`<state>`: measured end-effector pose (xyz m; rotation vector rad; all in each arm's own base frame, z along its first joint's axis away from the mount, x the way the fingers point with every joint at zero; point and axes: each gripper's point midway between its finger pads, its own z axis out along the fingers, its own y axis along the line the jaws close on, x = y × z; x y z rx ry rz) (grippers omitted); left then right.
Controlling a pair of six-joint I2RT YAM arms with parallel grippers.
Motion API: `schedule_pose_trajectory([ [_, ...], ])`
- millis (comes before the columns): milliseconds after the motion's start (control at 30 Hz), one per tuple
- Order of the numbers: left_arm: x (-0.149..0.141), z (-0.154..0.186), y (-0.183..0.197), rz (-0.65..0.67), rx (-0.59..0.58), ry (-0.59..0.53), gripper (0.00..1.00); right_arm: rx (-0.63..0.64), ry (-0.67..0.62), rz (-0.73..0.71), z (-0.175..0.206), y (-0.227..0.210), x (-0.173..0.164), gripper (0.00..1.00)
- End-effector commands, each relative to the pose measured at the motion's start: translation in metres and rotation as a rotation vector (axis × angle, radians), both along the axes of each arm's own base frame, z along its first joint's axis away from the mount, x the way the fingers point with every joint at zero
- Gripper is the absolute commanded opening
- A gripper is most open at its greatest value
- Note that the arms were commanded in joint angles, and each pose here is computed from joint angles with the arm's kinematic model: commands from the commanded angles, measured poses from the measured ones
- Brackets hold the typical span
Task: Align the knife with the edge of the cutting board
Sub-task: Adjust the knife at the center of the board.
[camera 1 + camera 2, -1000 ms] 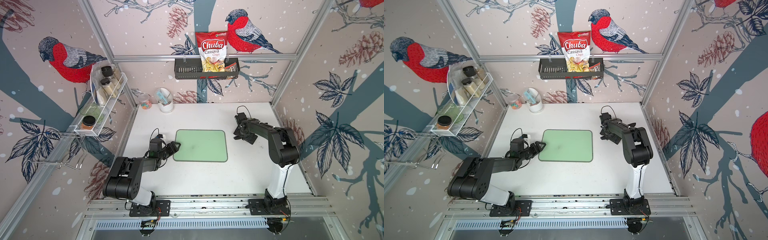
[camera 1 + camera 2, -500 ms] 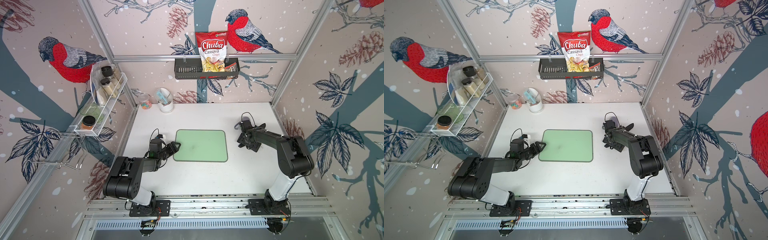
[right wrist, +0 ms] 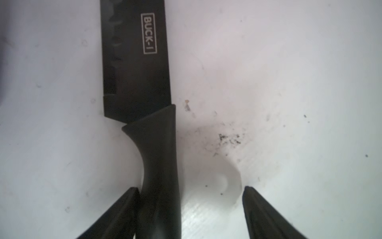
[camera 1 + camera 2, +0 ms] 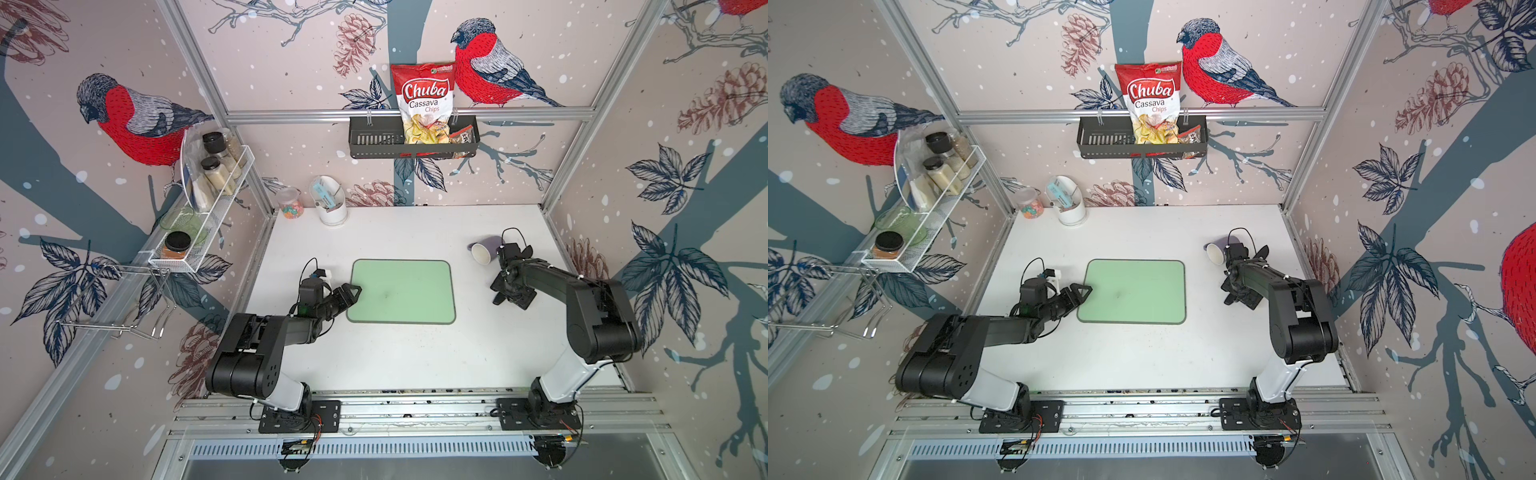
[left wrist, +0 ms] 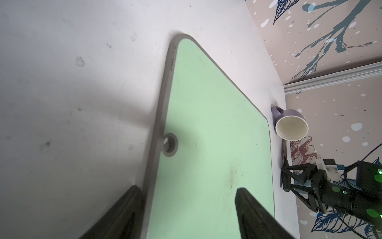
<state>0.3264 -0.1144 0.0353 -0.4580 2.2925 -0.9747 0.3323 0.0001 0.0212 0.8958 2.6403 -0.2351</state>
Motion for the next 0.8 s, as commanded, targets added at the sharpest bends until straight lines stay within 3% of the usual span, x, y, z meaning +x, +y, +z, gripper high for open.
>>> schedule_pose_trajectory([
  [0, -0.050, -0.044, 0.001, -0.002, 0.005, 0.286, 0.75, -0.003, 0.006, -0.050, 0.003, -0.012, -0.014, 0.77],
  [133, -0.052, -0.038, 0.004, 0.003, 0.023, 0.280, 0.75, -0.004, -0.013, -0.109, 0.010, -0.029, -0.022, 0.70],
  [267, -0.055, -0.027, 0.007, 0.005, 0.077, 0.239, 0.75, 0.004, -0.046, -0.112, 0.019, -0.032, -0.017, 0.79],
  [433, -0.057, -0.009, 0.011, -0.004, 0.184, 0.181, 0.75, 0.019, -0.026, -0.068, 0.020, -0.026, 0.001, 0.81],
  [767, -0.074, 0.044, 0.027, 0.042, 0.317, -0.008, 0.75, 0.011, 0.040, -0.065, 0.002, -0.028, 0.012, 0.71],
])
